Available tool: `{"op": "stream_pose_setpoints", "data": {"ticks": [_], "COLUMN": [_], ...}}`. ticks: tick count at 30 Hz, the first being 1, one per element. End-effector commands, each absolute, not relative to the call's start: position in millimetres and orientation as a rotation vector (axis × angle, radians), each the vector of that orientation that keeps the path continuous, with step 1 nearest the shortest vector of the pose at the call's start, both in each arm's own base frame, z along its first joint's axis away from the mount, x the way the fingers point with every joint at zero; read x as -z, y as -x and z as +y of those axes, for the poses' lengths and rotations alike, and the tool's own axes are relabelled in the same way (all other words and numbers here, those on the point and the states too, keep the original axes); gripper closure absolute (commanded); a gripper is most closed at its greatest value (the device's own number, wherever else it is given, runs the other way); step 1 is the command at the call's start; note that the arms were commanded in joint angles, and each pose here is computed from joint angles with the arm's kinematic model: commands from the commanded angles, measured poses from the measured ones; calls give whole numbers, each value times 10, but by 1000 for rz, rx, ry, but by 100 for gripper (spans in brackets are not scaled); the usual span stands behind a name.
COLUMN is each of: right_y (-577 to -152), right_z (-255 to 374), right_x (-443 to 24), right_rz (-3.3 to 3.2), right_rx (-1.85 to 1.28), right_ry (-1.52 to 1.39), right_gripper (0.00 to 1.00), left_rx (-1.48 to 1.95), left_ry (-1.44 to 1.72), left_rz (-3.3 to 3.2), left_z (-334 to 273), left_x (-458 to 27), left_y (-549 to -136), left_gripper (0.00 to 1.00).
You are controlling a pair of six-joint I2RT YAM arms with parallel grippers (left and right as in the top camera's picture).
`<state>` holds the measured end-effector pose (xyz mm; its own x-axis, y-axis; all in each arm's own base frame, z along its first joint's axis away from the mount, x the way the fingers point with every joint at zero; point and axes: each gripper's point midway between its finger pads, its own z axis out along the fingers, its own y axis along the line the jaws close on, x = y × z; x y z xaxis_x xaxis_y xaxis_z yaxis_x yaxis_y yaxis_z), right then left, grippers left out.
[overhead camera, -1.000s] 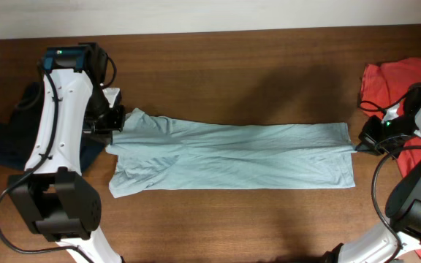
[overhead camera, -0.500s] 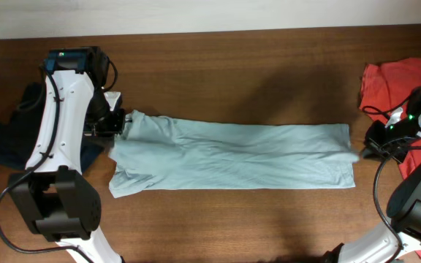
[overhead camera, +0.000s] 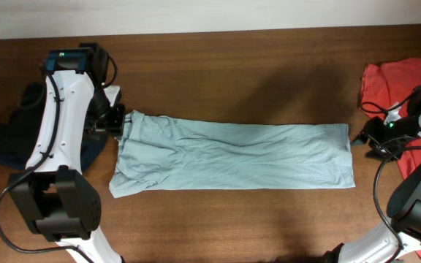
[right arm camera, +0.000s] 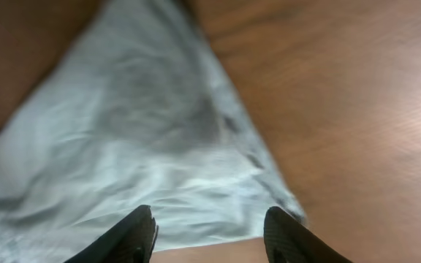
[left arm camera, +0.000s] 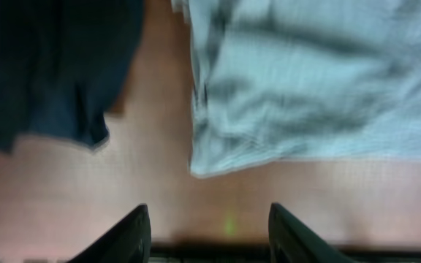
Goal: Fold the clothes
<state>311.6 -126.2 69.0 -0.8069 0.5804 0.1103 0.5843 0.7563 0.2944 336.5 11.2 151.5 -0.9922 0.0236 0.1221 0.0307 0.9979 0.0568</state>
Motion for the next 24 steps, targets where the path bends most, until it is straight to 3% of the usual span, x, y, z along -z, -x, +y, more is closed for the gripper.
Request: {"op": "stream_pose_setpoints", "data": {"ticks": [1, 9, 16, 24], "right_y": [-3432, -3663, -3694, -3619], "right_z": [-1010, -661, -669, -837], "right_x": [-1037, -1351, -1304, -1139], "right_rz": [-3070, -3119, -3153, -3148], "right_rx": [878, 1328, 1266, 1035], "right_ry": [818, 565, 538, 658], "right_gripper": [46, 46, 46, 46], "left_rx": [106, -49, -42, -33], "left_ry": [40, 164, 203, 270], "left_rz": [-3121, -3243, -3366, -3399], "left_z": [95, -114, -140, -158], "left_x": [-1495, -1053, -661, -461], "left_y": [-3583, -3908, -4152, -4257], "left_gripper": [48, 49, 59, 59]}}
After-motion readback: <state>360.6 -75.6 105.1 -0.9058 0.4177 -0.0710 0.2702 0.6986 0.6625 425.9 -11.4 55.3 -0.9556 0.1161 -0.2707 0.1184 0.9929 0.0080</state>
